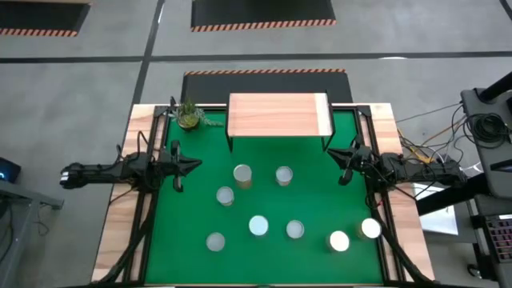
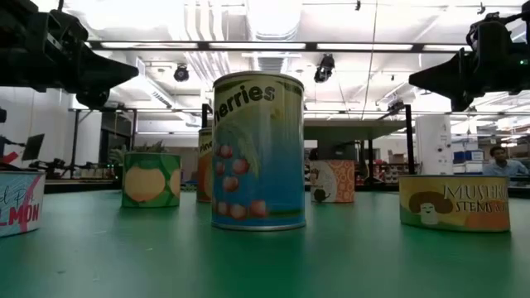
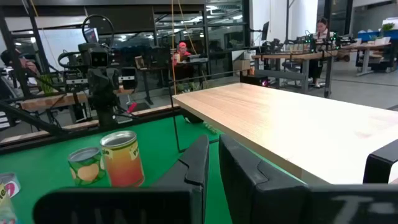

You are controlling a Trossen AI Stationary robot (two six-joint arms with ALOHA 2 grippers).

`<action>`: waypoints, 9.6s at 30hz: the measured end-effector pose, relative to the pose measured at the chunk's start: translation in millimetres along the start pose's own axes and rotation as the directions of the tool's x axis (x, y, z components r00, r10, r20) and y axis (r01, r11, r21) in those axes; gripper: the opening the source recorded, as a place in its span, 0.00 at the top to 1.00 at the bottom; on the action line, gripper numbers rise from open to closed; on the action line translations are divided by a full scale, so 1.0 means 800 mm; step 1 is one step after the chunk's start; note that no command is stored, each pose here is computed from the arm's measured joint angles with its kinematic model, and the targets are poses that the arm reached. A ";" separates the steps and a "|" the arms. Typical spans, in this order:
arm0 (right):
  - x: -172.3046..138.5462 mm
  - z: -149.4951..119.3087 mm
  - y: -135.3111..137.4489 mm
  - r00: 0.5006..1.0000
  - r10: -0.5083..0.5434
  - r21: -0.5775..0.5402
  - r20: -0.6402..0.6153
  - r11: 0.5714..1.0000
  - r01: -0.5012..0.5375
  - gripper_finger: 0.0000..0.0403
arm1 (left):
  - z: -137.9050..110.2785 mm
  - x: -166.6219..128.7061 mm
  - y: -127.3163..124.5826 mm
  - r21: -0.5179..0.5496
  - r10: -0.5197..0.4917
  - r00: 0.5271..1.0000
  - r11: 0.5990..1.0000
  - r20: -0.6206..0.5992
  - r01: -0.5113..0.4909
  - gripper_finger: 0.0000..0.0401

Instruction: Pick and place cans onto a shelf

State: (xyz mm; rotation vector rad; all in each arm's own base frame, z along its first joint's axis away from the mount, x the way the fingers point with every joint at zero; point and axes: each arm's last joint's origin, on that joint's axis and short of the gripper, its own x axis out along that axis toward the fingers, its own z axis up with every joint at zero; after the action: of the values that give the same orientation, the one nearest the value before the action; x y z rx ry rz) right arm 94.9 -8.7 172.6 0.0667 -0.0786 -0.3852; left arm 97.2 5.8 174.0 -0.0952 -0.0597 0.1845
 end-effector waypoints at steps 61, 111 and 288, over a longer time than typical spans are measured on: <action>0.000 0.000 0.002 0.998 0.058 0.294 -0.003 0.954 -0.055 0.93 | 0.011 -0.001 -0.001 -0.101 -0.007 0.996 0.995 0.094 0.016 1.00; 0.099 0.082 0.050 0.974 0.029 -0.011 -0.223 0.999 -0.032 0.93 | 0.073 -0.025 -0.002 -0.134 -0.014 0.801 0.984 0.599 0.118 1.00; 0.411 0.154 -0.084 0.617 0.020 -0.184 -0.787 0.946 -0.267 0.97 | 0.069 -0.023 0.006 -0.229 0.209 0.805 0.969 0.555 -0.093 1.00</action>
State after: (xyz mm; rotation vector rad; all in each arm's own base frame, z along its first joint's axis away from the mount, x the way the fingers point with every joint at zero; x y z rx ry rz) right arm 362.8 -200.9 310.7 -0.0653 0.8500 -0.1693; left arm 74.8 12.0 227.5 -0.2360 -0.6846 0.3657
